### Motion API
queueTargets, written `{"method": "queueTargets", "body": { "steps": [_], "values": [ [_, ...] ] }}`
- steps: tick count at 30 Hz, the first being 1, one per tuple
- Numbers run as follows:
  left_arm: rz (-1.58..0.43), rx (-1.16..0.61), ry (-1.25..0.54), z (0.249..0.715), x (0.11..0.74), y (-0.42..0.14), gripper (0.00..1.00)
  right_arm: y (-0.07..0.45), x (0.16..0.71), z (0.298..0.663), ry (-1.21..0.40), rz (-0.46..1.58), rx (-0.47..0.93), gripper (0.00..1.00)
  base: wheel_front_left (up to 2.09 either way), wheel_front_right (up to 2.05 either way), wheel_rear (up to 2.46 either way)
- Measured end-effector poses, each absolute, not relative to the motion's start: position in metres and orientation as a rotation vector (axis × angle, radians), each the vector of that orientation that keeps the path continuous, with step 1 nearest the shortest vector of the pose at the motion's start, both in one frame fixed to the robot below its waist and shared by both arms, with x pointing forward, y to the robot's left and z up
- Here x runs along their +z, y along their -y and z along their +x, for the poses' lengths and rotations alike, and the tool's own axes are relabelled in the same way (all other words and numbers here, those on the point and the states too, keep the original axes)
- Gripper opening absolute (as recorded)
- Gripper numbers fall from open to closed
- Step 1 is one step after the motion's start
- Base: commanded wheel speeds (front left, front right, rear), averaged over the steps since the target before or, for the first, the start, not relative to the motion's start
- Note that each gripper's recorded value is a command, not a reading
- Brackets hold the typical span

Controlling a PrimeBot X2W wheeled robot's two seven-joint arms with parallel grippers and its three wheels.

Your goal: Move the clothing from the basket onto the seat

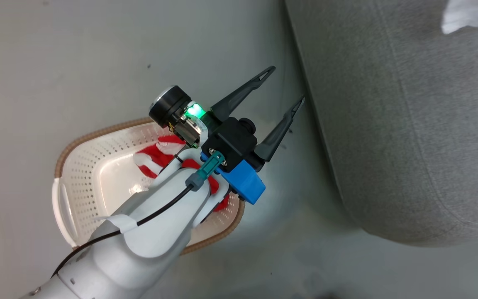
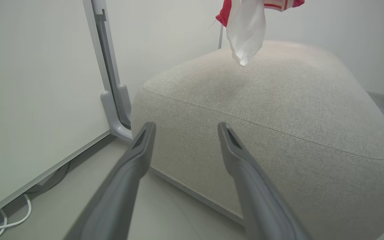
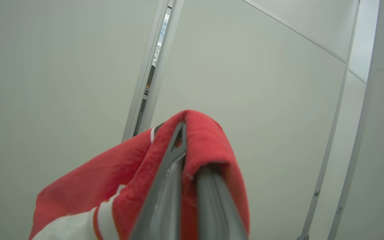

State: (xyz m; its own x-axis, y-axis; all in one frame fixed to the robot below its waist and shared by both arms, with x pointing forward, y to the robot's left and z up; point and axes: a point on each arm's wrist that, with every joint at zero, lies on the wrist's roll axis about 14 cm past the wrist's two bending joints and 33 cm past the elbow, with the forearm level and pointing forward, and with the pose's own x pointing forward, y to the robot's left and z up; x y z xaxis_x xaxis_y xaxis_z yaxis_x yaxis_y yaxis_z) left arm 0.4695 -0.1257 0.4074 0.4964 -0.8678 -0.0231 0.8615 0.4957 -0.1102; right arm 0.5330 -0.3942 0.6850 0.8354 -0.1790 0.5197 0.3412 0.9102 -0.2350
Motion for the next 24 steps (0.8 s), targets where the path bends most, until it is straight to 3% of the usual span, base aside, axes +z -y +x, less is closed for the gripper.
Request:
{"method": "queueTargets", "body": {
  "steps": [8, 14, 24],
  "values": [
    [-0.104, -1.04, -0.165, 0.474, 0.359, 0.119, 1.0, 0.442, 0.603, 0.561, 0.297, -0.29, -0.383, 0.0, 0.0, 0.0, 0.0],
    [-0.113, -1.041, -0.187, 0.474, 0.346, 0.119, 1.0, 0.449, 0.531, 0.569, 0.127, -0.232, -0.409, 0.0, 0.0, 0.0, 0.0],
    [-0.108, -1.031, -0.177, 0.474, 0.352, 0.115, 1.0, 0.447, 0.426, 0.532, -0.148, -0.122, -0.458, 0.0, 0.0, 0.0, 0.0]
  ]
}}
